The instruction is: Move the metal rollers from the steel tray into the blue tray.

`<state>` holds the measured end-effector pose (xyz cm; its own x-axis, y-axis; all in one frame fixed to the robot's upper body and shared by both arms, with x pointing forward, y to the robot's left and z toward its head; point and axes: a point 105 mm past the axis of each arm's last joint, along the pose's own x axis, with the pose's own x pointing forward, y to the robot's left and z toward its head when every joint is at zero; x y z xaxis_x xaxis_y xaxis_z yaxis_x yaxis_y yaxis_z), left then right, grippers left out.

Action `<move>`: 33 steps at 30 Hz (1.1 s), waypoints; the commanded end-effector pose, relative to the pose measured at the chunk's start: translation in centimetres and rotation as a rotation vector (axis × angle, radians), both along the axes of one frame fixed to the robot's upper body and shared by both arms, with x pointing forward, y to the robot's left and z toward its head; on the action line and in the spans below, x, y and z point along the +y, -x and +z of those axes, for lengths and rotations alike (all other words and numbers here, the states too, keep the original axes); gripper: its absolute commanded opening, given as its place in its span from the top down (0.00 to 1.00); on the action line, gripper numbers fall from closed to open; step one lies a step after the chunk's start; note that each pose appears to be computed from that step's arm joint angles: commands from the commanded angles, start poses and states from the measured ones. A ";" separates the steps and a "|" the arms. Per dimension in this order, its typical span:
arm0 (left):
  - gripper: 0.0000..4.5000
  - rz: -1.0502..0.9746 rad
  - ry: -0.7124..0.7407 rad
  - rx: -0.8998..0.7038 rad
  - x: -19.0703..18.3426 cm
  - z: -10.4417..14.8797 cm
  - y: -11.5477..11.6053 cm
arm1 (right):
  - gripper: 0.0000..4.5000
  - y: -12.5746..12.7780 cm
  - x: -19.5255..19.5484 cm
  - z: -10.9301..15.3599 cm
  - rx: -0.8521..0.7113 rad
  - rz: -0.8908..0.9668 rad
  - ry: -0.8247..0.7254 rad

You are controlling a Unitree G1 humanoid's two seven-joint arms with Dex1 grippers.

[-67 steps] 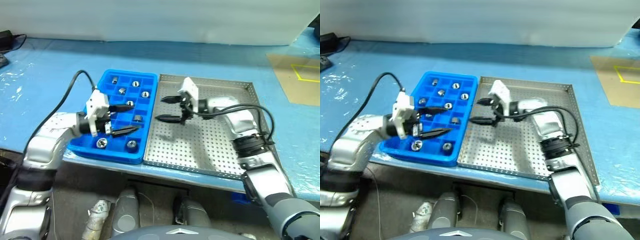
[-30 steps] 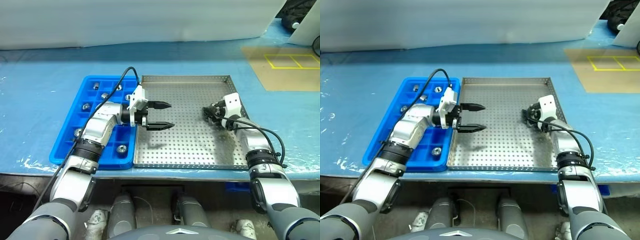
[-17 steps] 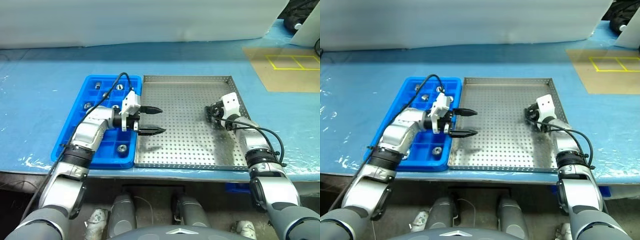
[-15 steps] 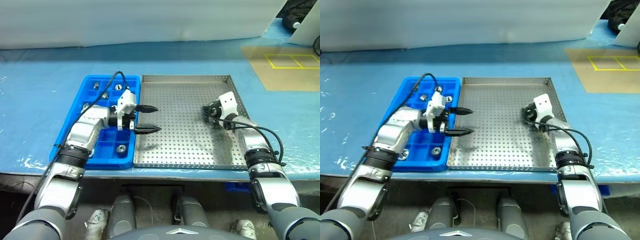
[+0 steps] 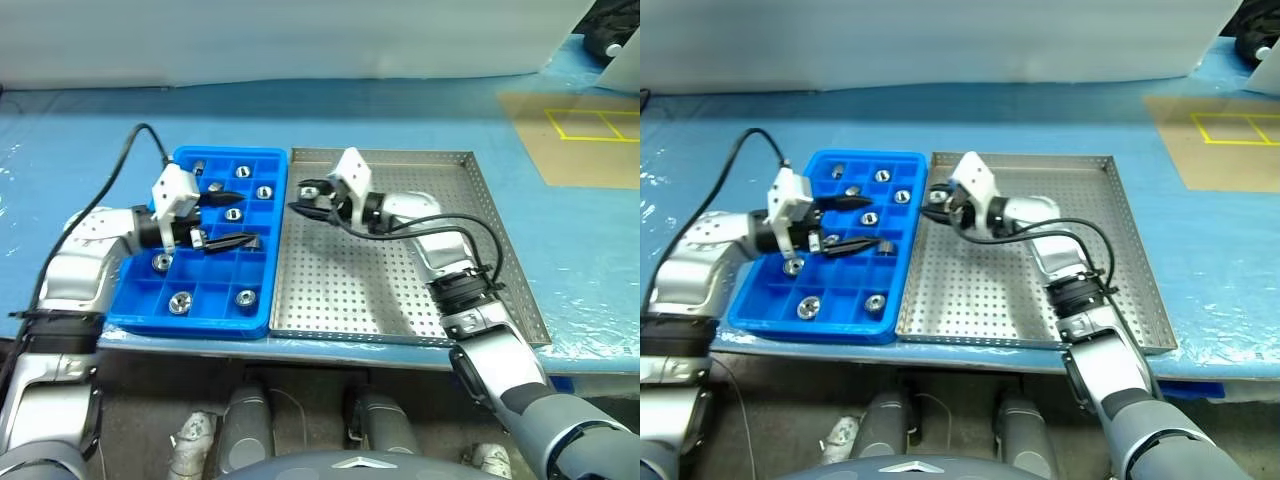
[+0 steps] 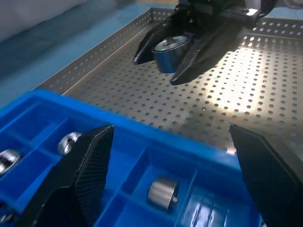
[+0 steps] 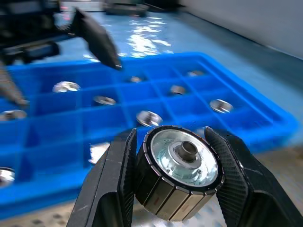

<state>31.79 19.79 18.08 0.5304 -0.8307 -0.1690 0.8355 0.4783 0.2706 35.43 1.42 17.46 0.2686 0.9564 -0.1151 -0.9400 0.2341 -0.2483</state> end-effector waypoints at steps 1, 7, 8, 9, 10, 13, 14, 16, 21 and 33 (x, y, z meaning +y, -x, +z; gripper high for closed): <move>0.08 0.106 -0.013 -0.066 2.6 2.0 1.9 | 0.59 1.6 3.3 1.4 -0.030 0.156 -0.022; 0.08 0.264 -0.027 -0.050 5.9 1.7 4.4 | 0.59 1.9 7.0 -0.2 0.013 0.222 -0.020; 0.08 0.281 -0.030 -0.049 6.2 1.7 4.6 | 0.59 1.9 7.4 -0.6 0.017 0.230 -0.013; 0.08 0.292 -0.030 -0.046 6.3 1.6 4.9 | 0.59 2.1 7.8 -0.9 0.033 0.242 -0.012; 0.08 0.298 -0.030 -0.044 6.3 1.5 5.1 | 0.59 2.1 8.2 -1.2 0.046 0.247 -0.014; 0.08 0.302 -0.024 -0.040 5.9 1.3 5.6 | 0.59 2.0 8.8 -2.2 0.057 0.238 0.003; 0.08 0.300 -0.023 -0.040 5.7 1.3 5.7 | 0.59 2.0 8.9 -2.3 0.061 0.239 0.007; 0.08 0.294 -0.015 -0.038 5.2 1.3 5.8 | 0.59 2.0 8.8 -2.7 0.074 0.242 0.011; 0.08 0.270 -0.002 -0.027 4.3 1.1 5.5 | 0.59 1.5 8.0 -4.8 0.074 0.200 0.057; 0.08 0.186 0.017 -0.016 2.5 1.0 3.9 | 0.23 -0.6 5.9 -1.9 0.051 0.093 -0.038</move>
<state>27.75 22.74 18.39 0.6917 -0.7025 -0.1678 0.7187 0.6467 0.2554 35.63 7.36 12.71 0.1573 0.9709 -0.1807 -0.9791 0.1294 -0.1570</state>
